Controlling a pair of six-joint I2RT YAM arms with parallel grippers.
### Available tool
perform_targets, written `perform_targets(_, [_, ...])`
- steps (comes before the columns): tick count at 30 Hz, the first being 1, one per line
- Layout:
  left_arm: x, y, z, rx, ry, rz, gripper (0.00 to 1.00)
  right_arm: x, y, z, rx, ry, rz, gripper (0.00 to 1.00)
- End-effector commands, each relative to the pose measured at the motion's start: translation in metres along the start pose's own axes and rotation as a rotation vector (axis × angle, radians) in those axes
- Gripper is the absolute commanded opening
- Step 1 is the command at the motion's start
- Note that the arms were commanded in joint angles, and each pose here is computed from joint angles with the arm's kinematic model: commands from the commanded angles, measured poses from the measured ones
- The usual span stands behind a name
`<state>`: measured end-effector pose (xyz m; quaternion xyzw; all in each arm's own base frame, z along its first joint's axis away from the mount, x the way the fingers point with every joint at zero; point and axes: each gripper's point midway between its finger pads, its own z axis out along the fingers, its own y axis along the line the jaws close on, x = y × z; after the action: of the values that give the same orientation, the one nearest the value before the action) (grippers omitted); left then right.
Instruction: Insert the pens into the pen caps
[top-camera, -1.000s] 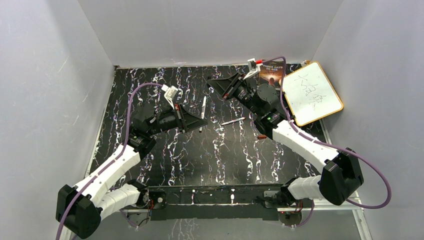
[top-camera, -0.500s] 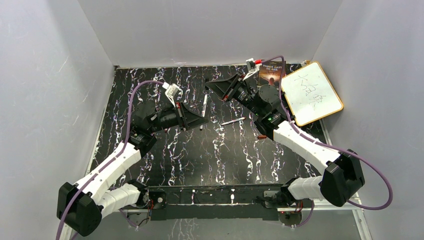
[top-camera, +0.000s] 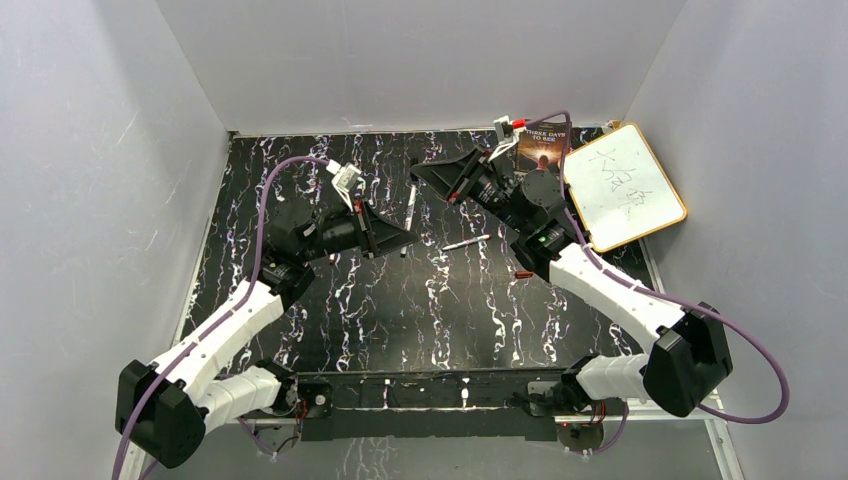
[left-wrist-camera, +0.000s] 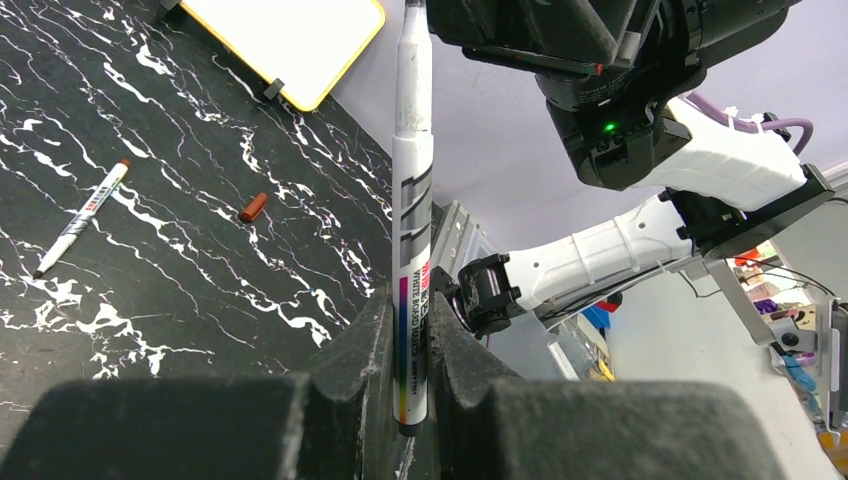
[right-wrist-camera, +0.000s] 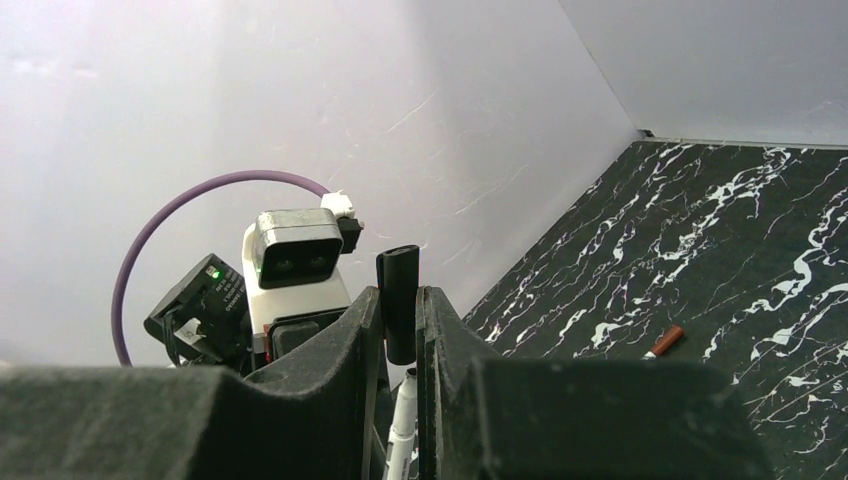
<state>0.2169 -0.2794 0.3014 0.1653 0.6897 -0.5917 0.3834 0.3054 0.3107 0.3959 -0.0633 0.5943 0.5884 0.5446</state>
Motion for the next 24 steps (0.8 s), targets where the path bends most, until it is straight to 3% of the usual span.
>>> perform_targets(1, [-0.017,-0.018,0.000,0.041,-0.034,0.062,0.00,-0.024,0.029,-0.006,-0.076,-0.067,-0.035,0.00])
perform_targets(24, [-0.024,-0.030,-0.004,0.061,-0.054,0.088,0.00,-0.014,0.019,-0.002,-0.068,-0.044,-0.025,0.00])
